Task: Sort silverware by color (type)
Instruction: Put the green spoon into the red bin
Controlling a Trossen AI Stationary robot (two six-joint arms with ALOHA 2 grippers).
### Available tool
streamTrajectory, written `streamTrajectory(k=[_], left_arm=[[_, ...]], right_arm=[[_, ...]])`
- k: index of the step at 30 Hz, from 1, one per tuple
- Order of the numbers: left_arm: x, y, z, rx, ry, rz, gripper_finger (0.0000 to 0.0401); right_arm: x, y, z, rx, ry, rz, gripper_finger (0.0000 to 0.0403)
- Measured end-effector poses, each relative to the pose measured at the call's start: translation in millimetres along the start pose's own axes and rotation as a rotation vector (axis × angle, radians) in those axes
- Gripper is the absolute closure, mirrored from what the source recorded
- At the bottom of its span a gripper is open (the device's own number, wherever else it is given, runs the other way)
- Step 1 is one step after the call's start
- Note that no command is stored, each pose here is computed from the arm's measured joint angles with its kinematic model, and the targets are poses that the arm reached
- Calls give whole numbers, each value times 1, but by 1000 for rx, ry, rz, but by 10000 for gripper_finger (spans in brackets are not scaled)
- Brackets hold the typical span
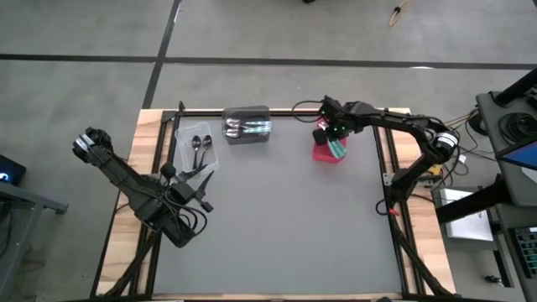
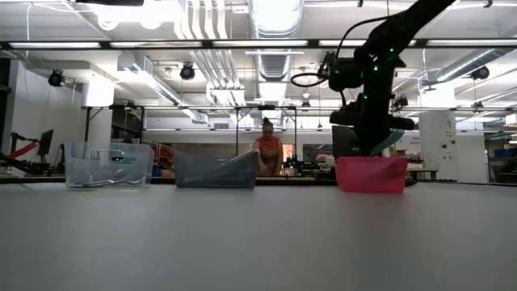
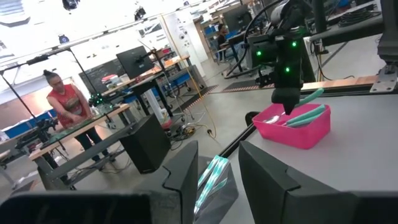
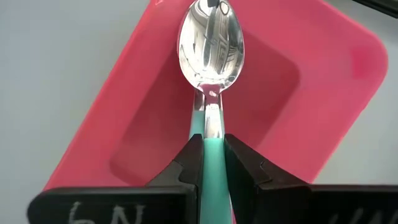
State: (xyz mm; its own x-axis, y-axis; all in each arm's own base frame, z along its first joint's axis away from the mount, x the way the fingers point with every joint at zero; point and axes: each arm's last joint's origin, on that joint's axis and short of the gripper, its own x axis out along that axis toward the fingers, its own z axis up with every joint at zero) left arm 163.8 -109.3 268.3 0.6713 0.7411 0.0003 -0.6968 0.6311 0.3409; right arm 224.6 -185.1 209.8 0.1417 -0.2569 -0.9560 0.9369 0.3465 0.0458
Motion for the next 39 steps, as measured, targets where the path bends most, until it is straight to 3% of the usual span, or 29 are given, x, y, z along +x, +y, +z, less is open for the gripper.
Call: streamTrajectory(k=[12,28,34,39], left_arm=[[0,0,0,0,0,0,303],[0,0,0,1,0,0,303],[0,0,0,1,0,0,303],[0,0,0,1,0,0,303]], right_arm=[[16,3,2,-82,37,-4,370],[31,4,2,-90,72,-39,369],[31,4,2,-91,71,-40,340],[31,4,2,-92,70,-42,344]])
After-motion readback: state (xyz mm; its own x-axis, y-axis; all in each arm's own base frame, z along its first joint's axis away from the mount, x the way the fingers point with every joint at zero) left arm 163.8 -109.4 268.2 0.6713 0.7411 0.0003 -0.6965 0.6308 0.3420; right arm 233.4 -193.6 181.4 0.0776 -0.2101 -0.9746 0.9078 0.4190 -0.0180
